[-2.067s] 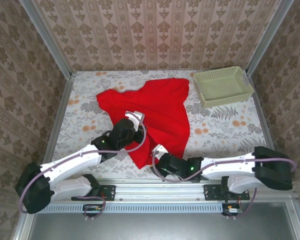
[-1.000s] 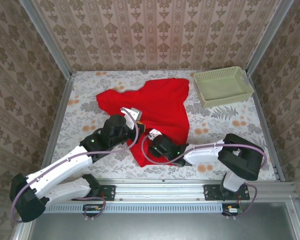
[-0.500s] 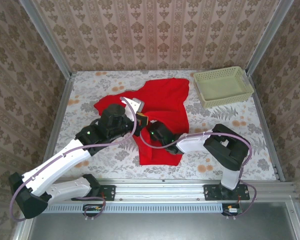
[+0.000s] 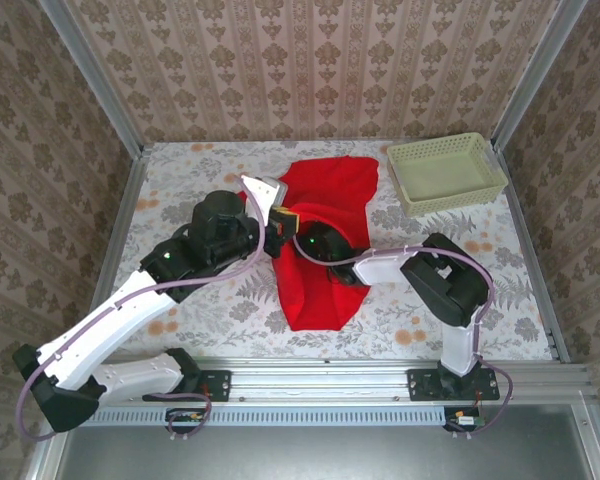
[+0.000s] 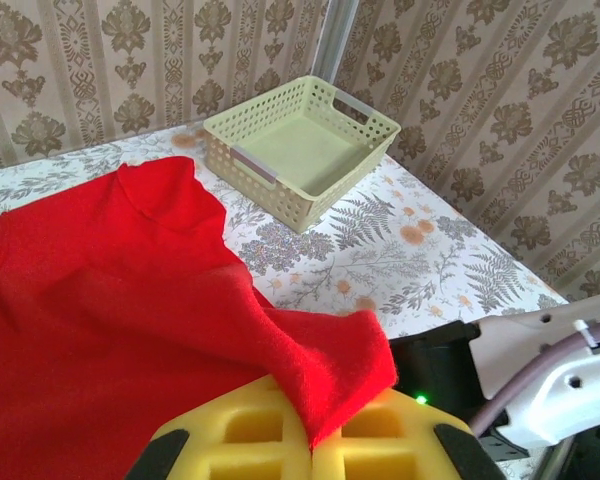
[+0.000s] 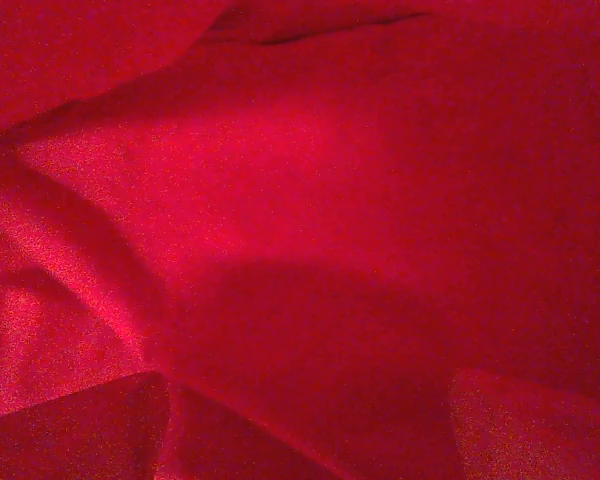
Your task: Fold the inside-out t-shirt
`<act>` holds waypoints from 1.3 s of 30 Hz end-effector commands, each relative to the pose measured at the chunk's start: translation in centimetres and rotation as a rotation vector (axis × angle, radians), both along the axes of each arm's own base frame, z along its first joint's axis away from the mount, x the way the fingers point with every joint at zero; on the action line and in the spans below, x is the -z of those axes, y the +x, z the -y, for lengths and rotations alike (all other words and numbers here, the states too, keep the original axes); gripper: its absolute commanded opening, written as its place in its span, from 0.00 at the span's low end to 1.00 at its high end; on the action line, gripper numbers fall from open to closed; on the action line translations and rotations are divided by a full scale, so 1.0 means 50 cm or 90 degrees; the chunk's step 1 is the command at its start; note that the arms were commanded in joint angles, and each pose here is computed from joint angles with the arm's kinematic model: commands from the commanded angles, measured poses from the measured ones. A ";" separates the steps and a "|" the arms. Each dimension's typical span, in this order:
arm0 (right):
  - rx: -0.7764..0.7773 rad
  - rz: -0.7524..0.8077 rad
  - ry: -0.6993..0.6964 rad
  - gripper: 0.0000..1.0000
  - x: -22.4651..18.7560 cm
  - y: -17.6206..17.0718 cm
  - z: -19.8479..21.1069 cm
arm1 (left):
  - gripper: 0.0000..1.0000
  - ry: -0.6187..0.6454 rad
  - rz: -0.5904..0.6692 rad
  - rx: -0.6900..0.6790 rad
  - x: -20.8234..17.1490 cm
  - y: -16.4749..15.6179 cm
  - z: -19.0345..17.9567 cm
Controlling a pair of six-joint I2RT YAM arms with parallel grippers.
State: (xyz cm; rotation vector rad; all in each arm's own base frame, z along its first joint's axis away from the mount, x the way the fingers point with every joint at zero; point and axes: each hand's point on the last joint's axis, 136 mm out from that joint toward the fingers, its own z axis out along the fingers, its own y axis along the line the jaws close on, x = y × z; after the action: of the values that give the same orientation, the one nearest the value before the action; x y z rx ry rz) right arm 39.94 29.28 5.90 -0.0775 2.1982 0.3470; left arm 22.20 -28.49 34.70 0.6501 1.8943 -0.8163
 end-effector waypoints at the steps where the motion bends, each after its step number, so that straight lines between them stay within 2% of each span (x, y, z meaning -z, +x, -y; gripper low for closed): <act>1: 0.023 -0.027 0.009 0.75 0.009 0.021 -0.016 | 0.02 -0.021 0.023 0.037 -0.046 -0.018 0.019; 6: 0.063 -0.067 0.004 0.84 0.026 0.067 -0.021 | 0.02 -0.044 0.053 0.051 -0.108 -0.038 0.028; 13: 0.125 -0.117 -0.023 0.85 0.043 0.142 -0.004 | 0.02 -0.070 0.085 0.052 -0.169 -0.051 0.033; 17: 0.139 -0.147 -0.068 0.85 0.053 0.171 -0.010 | 0.01 -0.089 0.095 0.050 -0.200 -0.051 0.040; 22: 0.159 -0.210 -0.128 0.85 0.089 0.173 -0.015 | 0.01 -0.120 0.112 0.054 -0.247 -0.054 0.054; 31: 0.181 -0.288 -0.232 0.83 0.135 0.143 -0.006 | 0.02 -0.139 0.151 0.003 -0.310 -0.031 0.038; 33: 0.182 -0.297 -0.237 0.80 0.146 0.140 -0.004 | 0.01 -0.139 0.162 -0.013 -0.319 -0.026 0.028; 36: 0.181 -0.299 -0.248 0.68 0.147 0.138 0.002 | 0.02 -0.119 0.170 -0.051 -0.316 -0.009 0.009; 37: 0.182 -0.297 -0.251 0.63 0.146 0.138 0.004 | 0.02 -0.112 0.168 -0.065 -0.312 -0.002 0.001; 39: 0.181 -0.296 -0.253 0.45 0.143 0.138 0.009 | 0.02 -0.092 0.164 -0.099 -0.298 0.015 -0.022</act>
State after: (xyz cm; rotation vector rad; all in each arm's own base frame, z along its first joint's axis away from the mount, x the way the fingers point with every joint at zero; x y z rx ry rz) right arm 49.56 31.45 2.50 0.1508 2.5430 -0.0806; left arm 22.29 -29.95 47.21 0.5660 1.6666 -0.7945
